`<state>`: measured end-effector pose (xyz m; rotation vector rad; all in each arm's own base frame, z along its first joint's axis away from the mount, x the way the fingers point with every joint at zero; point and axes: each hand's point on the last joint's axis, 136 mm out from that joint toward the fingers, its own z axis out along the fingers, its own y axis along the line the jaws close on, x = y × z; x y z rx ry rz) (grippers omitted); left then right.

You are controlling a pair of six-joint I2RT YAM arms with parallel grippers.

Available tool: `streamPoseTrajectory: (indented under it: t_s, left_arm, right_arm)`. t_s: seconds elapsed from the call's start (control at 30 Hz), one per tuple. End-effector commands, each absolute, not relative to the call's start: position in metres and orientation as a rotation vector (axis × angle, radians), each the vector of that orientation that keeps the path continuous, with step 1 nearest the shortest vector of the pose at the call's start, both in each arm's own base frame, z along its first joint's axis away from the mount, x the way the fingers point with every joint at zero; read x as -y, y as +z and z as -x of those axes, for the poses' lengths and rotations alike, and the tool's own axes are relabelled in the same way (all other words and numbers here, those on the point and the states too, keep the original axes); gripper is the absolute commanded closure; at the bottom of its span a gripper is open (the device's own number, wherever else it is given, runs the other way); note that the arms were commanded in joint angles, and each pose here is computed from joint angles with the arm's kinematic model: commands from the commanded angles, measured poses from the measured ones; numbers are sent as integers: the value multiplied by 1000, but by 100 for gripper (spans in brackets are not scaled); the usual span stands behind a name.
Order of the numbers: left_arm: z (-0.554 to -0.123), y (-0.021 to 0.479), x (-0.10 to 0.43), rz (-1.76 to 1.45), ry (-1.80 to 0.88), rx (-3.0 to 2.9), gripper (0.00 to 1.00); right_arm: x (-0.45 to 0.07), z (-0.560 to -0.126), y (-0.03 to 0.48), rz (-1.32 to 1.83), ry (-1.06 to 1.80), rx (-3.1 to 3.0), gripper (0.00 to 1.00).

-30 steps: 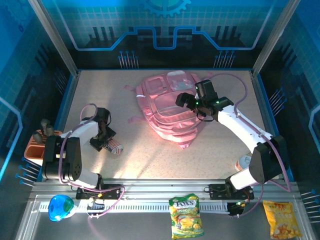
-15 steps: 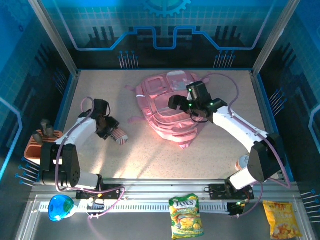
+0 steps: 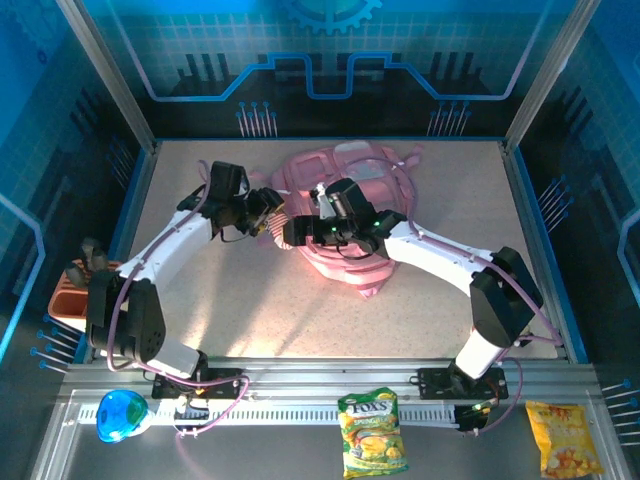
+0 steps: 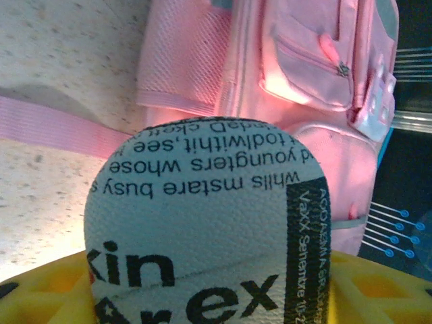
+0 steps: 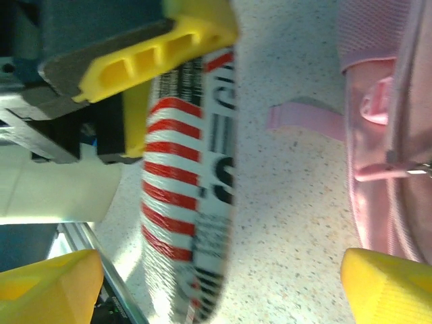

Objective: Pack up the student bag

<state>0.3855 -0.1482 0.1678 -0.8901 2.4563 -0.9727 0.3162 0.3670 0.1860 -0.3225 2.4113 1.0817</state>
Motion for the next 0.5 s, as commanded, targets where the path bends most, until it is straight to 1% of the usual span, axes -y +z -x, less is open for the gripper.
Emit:
streamPoseTrajectory:
  t_s: [0.0,0.17,0.27,0.4,0.47]
  left_arm:
    - [-395,187,166,860,-1092,-2420,51]
    - [-397,189,172,862,-1133,-2410,51]
    - [-396,192,173,868,-1151,-2403,50]
    - [-397,193,175,872,-1170,-2399,46]
    - [-397,195,174,867,-1172,-2396,41]
  right_arm:
    - [-382,-322,201,324,1161,-2343,12]
    - [-390,-327,199,317,1188,-2346,21]
    - [-394,-331,201,316,1203,-2334,30]
    - [-395,-339,201,277,1190,-2335,49]
    - [-392,-343,200,257,1173,-2341,57]
